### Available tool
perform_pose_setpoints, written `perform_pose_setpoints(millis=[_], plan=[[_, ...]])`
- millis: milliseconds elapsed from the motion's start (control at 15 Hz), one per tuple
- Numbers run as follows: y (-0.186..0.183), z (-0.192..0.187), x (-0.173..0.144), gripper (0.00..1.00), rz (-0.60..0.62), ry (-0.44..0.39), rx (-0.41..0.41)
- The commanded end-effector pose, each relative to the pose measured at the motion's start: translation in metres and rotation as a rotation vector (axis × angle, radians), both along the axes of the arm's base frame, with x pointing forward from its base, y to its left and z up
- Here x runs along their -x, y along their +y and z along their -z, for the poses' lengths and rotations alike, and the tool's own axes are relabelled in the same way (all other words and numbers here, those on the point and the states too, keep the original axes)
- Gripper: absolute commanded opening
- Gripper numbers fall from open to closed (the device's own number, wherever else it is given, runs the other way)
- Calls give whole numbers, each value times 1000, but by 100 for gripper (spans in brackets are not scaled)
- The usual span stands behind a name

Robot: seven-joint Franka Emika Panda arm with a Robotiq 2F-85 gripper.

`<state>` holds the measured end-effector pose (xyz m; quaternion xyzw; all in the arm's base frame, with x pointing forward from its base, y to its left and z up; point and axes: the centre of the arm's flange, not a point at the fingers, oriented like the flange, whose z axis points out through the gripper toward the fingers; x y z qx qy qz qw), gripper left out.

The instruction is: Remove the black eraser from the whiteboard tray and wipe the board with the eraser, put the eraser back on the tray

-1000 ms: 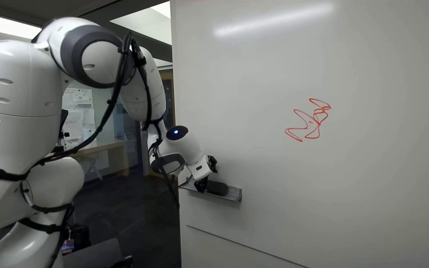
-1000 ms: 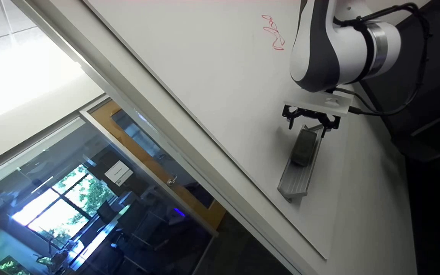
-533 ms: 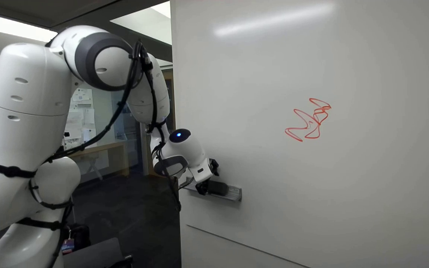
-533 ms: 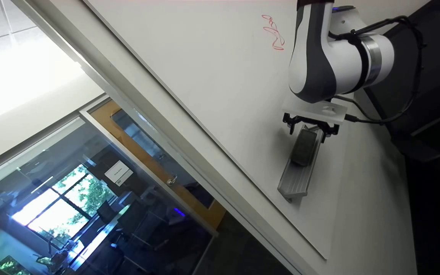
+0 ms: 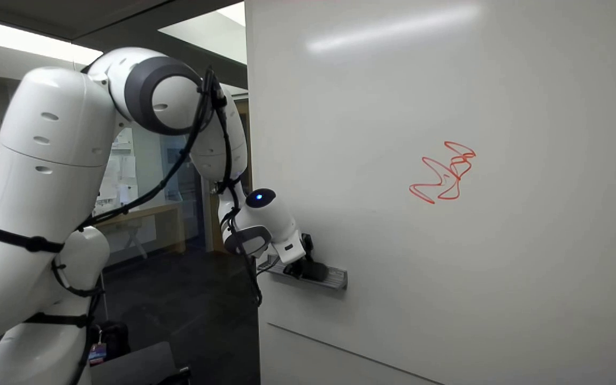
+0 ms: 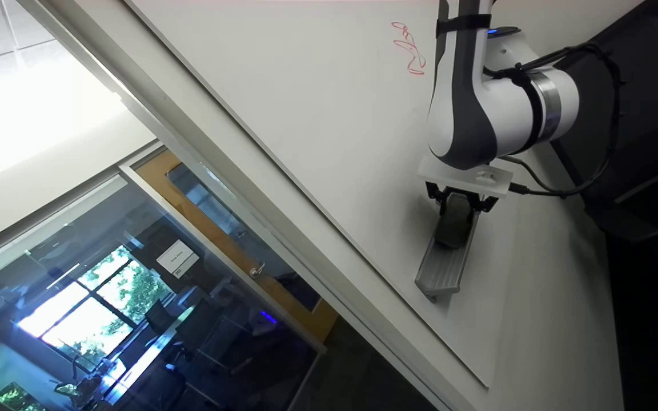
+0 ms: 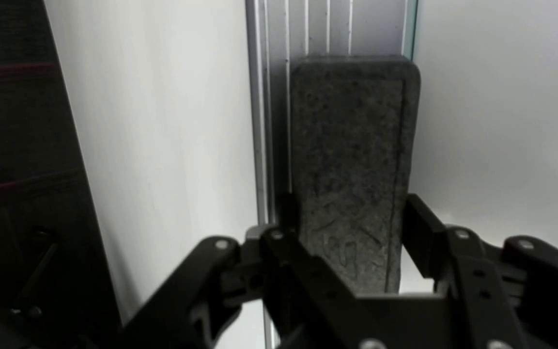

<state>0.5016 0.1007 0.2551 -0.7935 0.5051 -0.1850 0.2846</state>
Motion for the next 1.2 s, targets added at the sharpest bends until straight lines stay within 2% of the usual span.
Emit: perform_pose_setpoints(millis=[0,133,200,267,467,800,1133], plan=[[24,57,16,58,29,-22,-22],[24,59,15,60,31,-21,-19],[24,59,14,57,30,-21,-17],[24,57,15,35,33,-26,-11],[17,31,23,30,49,-71,6],[-3,-28,32,30,97,-117,64],[-38,-86,51,30,262,-204,71]])
